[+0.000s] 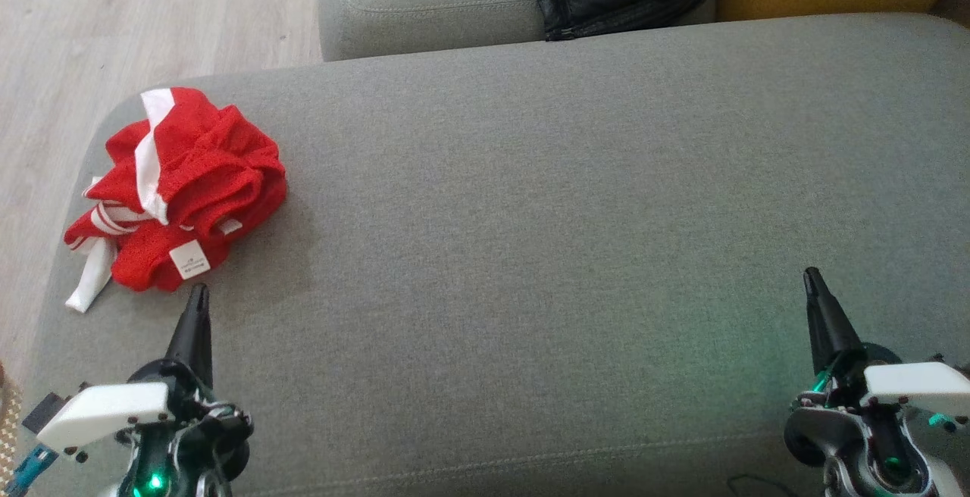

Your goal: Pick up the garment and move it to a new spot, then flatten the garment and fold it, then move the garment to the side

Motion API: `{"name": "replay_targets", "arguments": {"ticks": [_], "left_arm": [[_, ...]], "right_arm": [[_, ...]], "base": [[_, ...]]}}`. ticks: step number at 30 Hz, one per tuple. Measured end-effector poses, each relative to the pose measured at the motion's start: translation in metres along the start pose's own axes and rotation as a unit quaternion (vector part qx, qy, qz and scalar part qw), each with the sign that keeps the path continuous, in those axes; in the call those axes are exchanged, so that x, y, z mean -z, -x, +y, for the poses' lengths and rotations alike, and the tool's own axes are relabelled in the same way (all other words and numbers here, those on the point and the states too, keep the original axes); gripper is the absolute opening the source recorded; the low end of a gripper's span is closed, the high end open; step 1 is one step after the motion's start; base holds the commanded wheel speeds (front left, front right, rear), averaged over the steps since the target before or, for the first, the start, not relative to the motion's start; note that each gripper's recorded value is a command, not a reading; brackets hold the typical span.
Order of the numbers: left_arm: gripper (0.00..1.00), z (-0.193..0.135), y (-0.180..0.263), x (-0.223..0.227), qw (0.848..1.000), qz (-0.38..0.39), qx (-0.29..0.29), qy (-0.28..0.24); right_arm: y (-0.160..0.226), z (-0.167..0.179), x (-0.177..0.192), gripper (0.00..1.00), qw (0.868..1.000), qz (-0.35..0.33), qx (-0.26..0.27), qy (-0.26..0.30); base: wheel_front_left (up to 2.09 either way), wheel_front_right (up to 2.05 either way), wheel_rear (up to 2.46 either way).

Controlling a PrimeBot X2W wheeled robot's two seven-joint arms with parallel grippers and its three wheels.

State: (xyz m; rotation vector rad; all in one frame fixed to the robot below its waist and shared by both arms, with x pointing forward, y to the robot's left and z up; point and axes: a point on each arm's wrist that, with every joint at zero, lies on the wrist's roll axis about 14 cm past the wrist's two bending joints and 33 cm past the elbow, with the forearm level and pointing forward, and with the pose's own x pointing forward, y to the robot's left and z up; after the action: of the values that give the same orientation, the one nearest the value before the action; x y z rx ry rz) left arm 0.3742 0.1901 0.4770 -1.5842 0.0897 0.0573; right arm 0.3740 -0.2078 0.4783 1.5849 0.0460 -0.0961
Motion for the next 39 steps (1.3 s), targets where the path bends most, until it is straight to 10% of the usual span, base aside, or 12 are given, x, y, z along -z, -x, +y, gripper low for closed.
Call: {"name": "replay_targets", "arguments": {"ticks": [24,25,39], "left_arm": [[0.00,0.000,0.000,0.000,1.000,-0.001,0.000,0.000],[1.00,0.000,0.000,0.000,1.000,-0.001,0.000,0.000],[1.00,0.040,0.018,0.008,0.998,0.001,-0.060,-0.008]], "right_arm": [[0.000,0.000,0.000,0.00,1.000,-0.001,0.000,0.000],[0.000,0.000,0.000,1.00,1.000,-0.001,0.000,0.000],[0.017,-0.038,0.009,1.00,0.998,0.004,0.057,-0.001]], "base": [[0.00,0.00,0.00],[0.00,0.00,0.00],[0.00,0.00,0.00]]}}
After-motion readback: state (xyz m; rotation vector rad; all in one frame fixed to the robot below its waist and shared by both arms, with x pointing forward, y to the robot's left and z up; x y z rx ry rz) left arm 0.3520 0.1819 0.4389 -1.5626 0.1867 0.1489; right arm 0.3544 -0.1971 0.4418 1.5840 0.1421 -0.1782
